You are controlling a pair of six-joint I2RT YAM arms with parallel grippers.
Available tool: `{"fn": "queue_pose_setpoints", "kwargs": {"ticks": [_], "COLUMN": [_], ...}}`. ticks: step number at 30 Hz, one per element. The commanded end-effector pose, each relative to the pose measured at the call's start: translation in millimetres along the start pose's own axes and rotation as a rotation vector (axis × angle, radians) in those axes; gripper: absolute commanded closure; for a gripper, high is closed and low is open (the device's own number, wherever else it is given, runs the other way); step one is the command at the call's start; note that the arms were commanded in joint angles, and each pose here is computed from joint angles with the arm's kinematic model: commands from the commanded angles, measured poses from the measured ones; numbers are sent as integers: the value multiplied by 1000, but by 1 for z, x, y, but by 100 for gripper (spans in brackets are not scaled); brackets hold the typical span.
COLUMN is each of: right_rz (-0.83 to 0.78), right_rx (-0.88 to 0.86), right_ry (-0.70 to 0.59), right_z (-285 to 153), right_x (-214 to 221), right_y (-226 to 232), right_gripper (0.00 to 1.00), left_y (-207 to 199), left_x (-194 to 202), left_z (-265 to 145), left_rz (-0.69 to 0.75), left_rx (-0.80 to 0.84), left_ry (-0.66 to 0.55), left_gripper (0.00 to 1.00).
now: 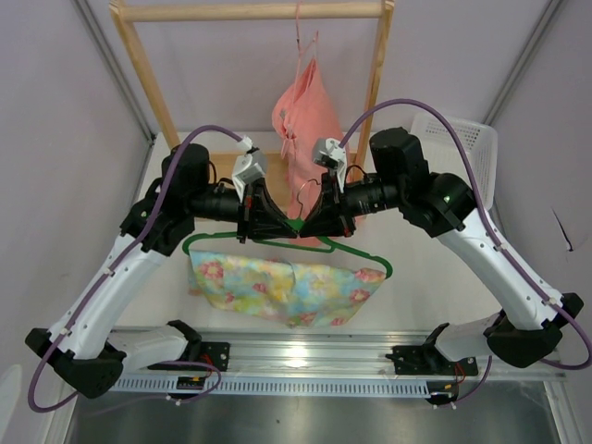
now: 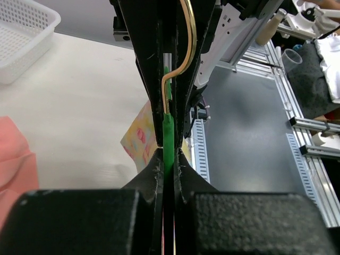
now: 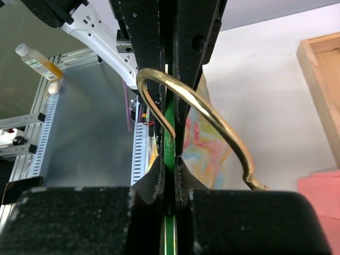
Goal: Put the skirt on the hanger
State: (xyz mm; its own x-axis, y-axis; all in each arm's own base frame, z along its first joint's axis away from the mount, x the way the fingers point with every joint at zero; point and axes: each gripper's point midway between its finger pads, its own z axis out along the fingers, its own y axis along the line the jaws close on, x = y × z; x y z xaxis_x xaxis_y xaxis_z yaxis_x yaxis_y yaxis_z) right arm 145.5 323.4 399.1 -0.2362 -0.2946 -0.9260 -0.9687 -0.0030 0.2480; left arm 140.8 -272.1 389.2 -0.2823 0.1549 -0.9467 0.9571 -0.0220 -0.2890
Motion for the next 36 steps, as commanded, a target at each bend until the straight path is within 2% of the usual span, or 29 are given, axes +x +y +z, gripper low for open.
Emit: {"fn": "queue_pose_setpoints", "kwargs": {"ticks": [1, 6, 9, 10, 12, 19, 22, 26, 31, 36], "right_rz": [-67, -58, -53, -54, -56, -51, -45, -29, -5, 146], "right_rx": [-27, 14, 43, 55, 78, 187, 226, 338, 550, 806], "right_ry": [-61, -52, -50, -53, -56, -85, -97, -119, -212, -321], "right_z": [-5, -4, -3, -4, -6, -21, -28, -44, -77, -113], "right_x": [-19, -15, -12, -12, -12, -9, -5, -4, -17, -28], "right_y": [12, 4, -2, -4, -7, -24, -28, -41, -63, -103], "right_gripper": [100, 100, 90, 82, 78, 37, 29, 22, 16, 13], "left_y": [-3, -4, -6, -6, -3, 1, 5, 13, 31, 51], "left_x": [-14, -21, -31, -34, -38, -55, -58, -60, -50, -41], "left_z": [-1, -4, -7, -8, -9, -24, -31, -39, -56, -80], "left_rz": [71, 106, 137, 144, 150, 171, 175, 167, 107, 23], "left_rx": [-10, -35, -56, -60, -78, -125, -165, -234, -413, -618], "left_ry": [-17, -47, -78, -86, -97, -153, -163, -171, -152, -146], "left_gripper": [100, 100, 100, 100, 100, 100, 100, 100, 100, 100]}}
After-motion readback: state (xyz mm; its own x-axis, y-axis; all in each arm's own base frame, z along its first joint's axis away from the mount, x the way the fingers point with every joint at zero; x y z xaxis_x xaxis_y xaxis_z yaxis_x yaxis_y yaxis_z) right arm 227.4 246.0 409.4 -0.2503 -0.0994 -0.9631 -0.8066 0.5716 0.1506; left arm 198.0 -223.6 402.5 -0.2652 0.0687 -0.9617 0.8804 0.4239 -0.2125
